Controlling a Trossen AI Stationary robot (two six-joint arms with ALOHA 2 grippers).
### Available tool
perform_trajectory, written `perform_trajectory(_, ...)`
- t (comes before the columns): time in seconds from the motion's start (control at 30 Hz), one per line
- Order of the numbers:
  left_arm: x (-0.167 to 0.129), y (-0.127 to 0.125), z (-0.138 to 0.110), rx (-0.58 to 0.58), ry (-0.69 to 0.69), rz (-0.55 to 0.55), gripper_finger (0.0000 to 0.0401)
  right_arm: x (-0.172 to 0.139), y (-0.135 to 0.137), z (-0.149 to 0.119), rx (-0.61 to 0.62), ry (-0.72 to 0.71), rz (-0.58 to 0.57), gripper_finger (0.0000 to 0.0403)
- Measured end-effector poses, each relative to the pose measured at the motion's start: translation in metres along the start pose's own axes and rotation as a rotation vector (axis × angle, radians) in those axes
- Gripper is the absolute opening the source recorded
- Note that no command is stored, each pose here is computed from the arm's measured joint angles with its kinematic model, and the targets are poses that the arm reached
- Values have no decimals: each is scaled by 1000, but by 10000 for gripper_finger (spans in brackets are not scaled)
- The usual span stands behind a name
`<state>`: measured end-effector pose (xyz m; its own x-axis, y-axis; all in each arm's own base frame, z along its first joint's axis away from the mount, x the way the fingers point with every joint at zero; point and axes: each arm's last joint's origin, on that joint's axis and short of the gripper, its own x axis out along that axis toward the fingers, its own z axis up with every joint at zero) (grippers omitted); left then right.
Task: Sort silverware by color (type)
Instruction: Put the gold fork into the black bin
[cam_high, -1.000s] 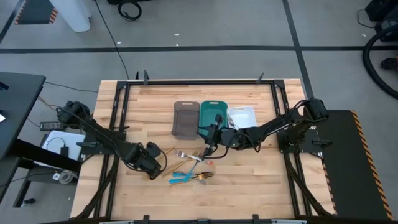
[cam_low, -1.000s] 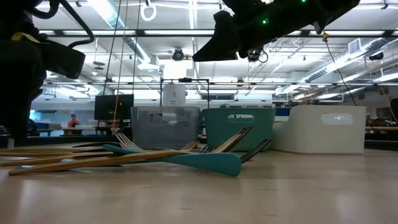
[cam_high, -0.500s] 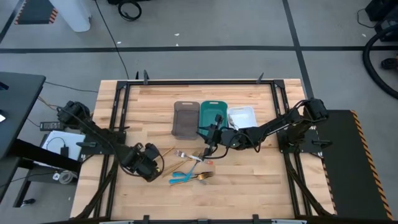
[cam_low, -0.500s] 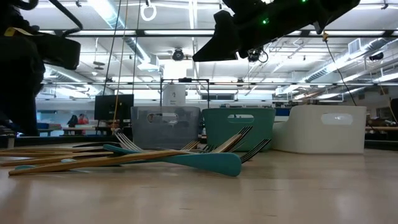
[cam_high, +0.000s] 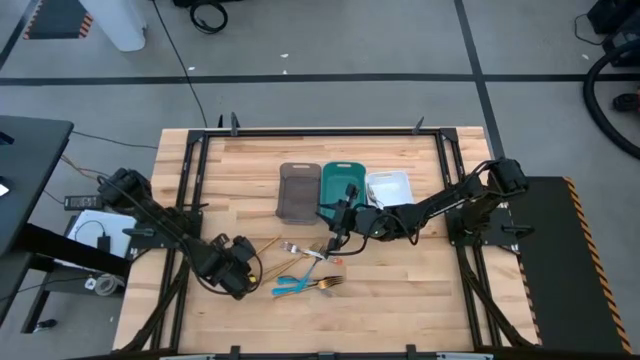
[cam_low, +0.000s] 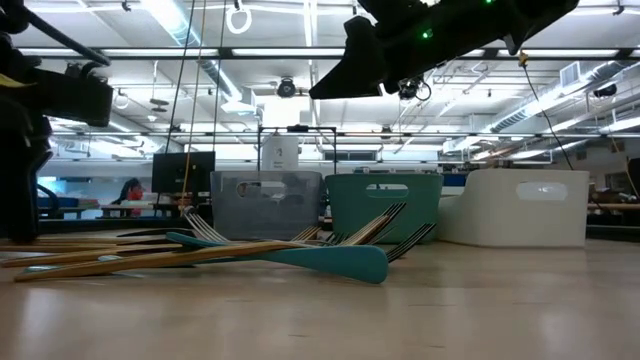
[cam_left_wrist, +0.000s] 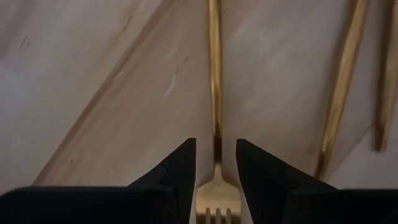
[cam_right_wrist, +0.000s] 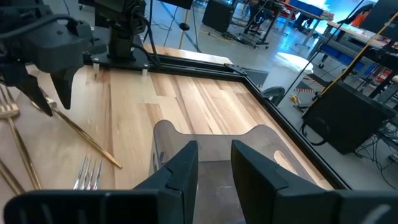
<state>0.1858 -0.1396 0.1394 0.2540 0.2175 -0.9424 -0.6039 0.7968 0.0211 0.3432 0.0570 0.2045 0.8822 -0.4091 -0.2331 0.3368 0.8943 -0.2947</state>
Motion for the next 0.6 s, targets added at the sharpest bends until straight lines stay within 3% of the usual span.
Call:
perform_trajectory(0.27, 0, 1, -1, 7, 38, -1, 121, 0, 0, 0, 0, 0, 0, 103)
perform_trajectory(0.6, 0, 1, -1, 10, 40, 0, 90, 0, 0, 0, 0, -1, 1, 103)
